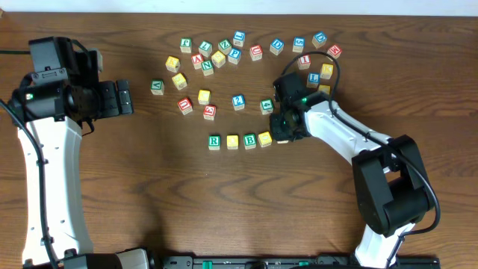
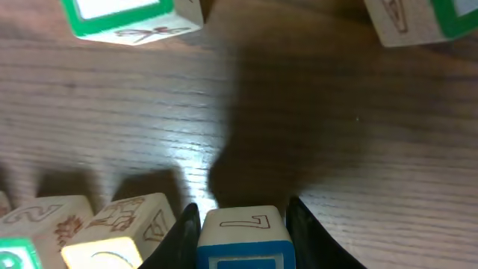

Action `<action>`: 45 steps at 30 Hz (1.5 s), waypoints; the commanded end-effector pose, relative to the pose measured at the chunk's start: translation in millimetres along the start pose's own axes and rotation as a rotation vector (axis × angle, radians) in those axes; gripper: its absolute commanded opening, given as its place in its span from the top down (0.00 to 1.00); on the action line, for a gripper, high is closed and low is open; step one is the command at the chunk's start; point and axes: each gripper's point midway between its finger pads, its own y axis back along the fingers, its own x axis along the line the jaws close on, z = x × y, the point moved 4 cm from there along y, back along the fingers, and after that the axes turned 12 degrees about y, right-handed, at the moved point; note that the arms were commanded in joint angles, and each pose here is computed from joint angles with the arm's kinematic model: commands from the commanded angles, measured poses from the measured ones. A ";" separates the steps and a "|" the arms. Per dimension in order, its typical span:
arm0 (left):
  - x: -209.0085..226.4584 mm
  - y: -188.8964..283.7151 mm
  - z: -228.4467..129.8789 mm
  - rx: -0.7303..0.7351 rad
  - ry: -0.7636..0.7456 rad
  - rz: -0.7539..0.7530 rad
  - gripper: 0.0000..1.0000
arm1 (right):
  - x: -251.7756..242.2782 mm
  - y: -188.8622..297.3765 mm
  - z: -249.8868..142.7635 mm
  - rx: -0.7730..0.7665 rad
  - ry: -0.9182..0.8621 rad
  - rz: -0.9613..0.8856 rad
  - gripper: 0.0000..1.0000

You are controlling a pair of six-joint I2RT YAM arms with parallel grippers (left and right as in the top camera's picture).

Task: Spell out ROBOT
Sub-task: 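Carry the blue T block and set it right of the yellow block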

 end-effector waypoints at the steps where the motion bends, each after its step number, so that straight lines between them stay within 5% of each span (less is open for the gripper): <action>1: -1.1 7.5 6.3 -0.028 -0.009 -0.005 0.02 | 4.9 -6.4 -4.0 0.004 -0.007 0.004 0.87; 12: -1.1 7.5 6.2 -0.028 -0.009 -0.005 0.02 | 6.6 -6.4 -7.0 0.017 -0.001 0.001 0.65; 32: -1.1 7.5 6.3 -0.028 -0.009 -0.005 0.02 | -7.3 66.4 6.4 -0.010 -0.051 -0.001 0.63; 45: -1.1 7.5 6.3 -0.028 -0.009 -0.005 0.02 | -20.3 38.6 -42.2 0.151 -0.073 -0.036 0.92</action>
